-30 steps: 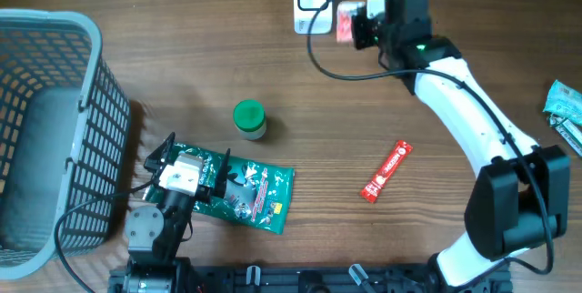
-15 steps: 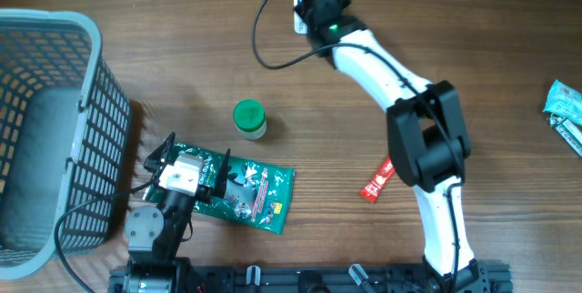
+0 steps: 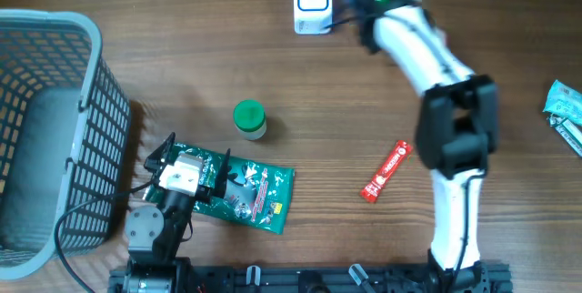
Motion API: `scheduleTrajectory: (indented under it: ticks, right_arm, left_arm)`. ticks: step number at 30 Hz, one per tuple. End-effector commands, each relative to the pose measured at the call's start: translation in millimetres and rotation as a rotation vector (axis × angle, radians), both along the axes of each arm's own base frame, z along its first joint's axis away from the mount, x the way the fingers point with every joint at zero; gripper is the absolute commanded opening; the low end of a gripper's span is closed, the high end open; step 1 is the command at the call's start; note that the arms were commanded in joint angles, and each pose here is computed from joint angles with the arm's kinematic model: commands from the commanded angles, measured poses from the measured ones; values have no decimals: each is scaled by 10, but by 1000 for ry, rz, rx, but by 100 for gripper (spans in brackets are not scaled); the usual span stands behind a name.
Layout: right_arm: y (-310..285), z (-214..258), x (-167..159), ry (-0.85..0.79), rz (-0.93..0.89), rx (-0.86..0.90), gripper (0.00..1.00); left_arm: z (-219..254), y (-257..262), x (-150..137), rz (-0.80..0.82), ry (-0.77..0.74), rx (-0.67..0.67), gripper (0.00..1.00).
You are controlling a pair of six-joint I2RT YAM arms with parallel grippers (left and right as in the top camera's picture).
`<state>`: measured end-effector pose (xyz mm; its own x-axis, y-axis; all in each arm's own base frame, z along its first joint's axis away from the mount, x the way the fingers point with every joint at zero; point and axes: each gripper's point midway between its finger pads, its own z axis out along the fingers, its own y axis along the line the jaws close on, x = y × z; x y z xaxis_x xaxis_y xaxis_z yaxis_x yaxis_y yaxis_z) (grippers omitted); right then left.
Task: Scan the item barcode
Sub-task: 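Carry the tissue box to the right and release it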
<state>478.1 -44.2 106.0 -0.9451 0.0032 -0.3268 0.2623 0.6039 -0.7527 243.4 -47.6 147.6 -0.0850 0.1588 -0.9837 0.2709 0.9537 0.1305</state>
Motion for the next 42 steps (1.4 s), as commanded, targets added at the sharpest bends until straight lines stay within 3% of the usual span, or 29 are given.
scheduleTrajectory:
  ticks: [1,5,9,10,11,12,15,16,18,20,23,27,29,31,32,33,42]
  right_arm:
    - [-732,-388,-349,-156,-471,330,4]
    - [-1528,-492,-765,-141,-704,424,4]
    - [-1889,-296,-971,-141,-729,456,6]
    - [-1845,-162,-924,-202,-729,540,27]
    - [-1794,33,-881,-266,-716,605,58]
    - [-1731,349,-862,-348,-688,657,100]
    - [-1377,1203,-978,-515,-580,807,100]
    - [-1073,1511,-1022,-558,-498,943,100]
    - [-537,1855,-1102,-538,-312,1132,100]
    - [-115,1903,-1300,-428,-245,1206,100]
    - [531,1610,-1637,-146,-219,1248,100]
    - [1606,545,-1774,98,-162,1269,100]
    - [1857,-69,-1960,137,-226,1262,87]
    - [1880,-413,-2109,151,-285,1252,85]
    - [1834,-570,-2225,158,-342,1235,77]
    - [1760,-701,-2332,152,-413,1201,74]
    - [1275,-856,-2355,33,-456,945,74]
  left_arm:
    - [-9,-29,-10,-15,1,-7,100]
    - [-9,-29,-10,-15,1,-7,100]
    - [-10,-29,-10,-15,2,-7,100]
    - [-9,-29,-10,-15,1,-7,100]
    - [-10,-29,-10,-15,2,-7,100]
    - [-8,-29,-10,-15,1,-7,100]
    - [-9,-29,-10,-15,1,-7,100]
    - [-10,-29,-10,-15,2,-7,100]
    - [-9,-29,-10,-15,1,-7,100]
    - [-7,-29,-10,-15,1,-7,100]
    - [-10,-29,-10,-15,2,-7,100]
    - [-9,-29,-10,-15,1,-7,100]
    - [-7,-29,-10,-15,1,-7,100]
    - [-10,-29,-10,-15,2,-7,100]
    - [-10,-29,-10,-15,2,-7,100]
    - [-8,-29,-10,-15,1,-7,100]
    - [-9,-29,-10,-15,1,-7,100]
